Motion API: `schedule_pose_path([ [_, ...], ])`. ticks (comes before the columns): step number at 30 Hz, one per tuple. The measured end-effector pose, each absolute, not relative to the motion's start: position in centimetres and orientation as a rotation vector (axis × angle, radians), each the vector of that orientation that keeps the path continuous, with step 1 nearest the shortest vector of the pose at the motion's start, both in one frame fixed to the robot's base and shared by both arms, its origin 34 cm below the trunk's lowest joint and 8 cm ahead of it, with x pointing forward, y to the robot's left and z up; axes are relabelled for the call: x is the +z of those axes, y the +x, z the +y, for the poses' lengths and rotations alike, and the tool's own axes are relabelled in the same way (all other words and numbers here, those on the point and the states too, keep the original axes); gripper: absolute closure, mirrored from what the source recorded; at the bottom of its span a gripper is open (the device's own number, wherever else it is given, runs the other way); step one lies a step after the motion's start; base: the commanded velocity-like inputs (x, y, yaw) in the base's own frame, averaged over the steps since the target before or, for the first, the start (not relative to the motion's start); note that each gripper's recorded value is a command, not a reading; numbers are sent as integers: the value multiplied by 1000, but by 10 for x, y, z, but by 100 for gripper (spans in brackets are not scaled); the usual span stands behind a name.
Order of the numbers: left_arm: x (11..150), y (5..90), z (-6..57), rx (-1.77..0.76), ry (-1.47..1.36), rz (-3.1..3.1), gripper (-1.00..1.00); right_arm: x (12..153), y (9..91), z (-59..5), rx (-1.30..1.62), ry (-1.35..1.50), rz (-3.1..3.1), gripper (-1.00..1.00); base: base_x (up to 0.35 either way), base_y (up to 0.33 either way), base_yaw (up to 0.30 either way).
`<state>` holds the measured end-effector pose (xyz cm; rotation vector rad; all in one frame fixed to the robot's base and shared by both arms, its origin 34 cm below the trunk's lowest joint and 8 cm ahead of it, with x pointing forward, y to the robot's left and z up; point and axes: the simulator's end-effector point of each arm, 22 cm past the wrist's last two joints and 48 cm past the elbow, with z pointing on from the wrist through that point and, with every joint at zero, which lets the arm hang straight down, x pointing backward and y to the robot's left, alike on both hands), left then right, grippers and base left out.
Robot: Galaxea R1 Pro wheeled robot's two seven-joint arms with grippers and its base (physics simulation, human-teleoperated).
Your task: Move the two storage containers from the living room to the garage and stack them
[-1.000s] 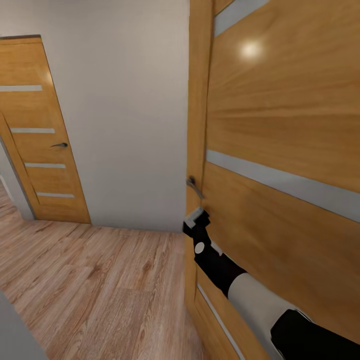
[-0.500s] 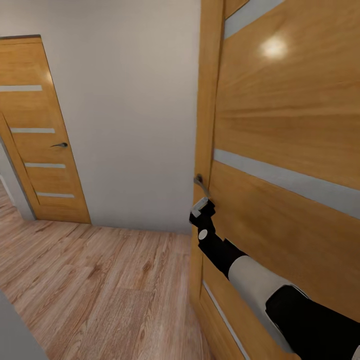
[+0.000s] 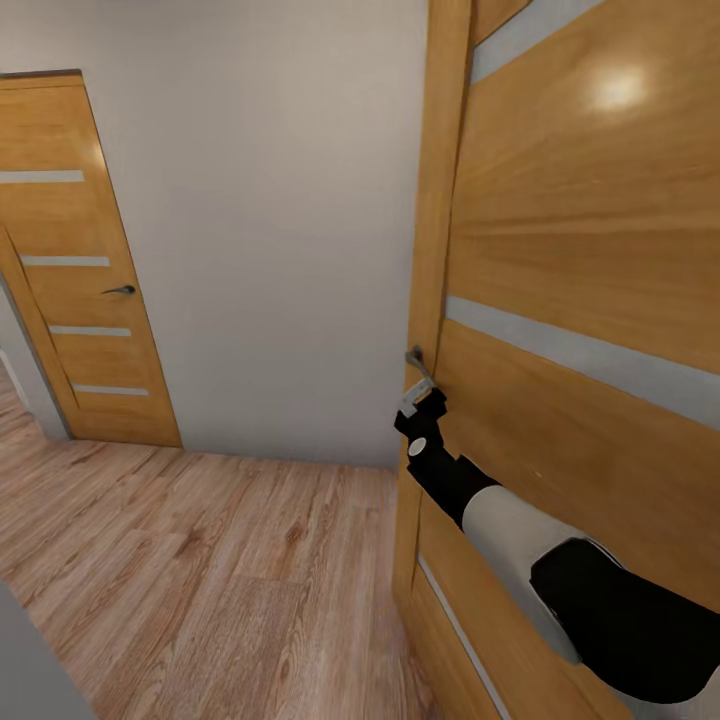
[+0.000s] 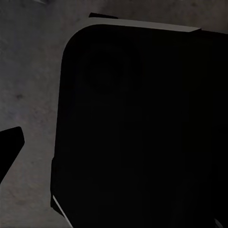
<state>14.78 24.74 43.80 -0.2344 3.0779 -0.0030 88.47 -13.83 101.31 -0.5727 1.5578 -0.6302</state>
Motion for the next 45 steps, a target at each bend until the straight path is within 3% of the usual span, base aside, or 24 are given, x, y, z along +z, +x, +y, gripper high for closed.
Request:
schedule_pose_path([
  [9, 438, 148, 247, -3, -234, 3078, -100, 1009, 890, -173, -681, -569, 1575, -100, 0, 0, 0],
  [20, 438, 148, 247, -3, -234, 3078, -100, 1006, 893, -259, -797, -518, 1604, -100, 0, 0, 0],
  [45, 438, 148, 247, -3, -234, 3078, -100, 1007, 891, -312, -876, -506, 1613, -100, 0, 0, 0],
])
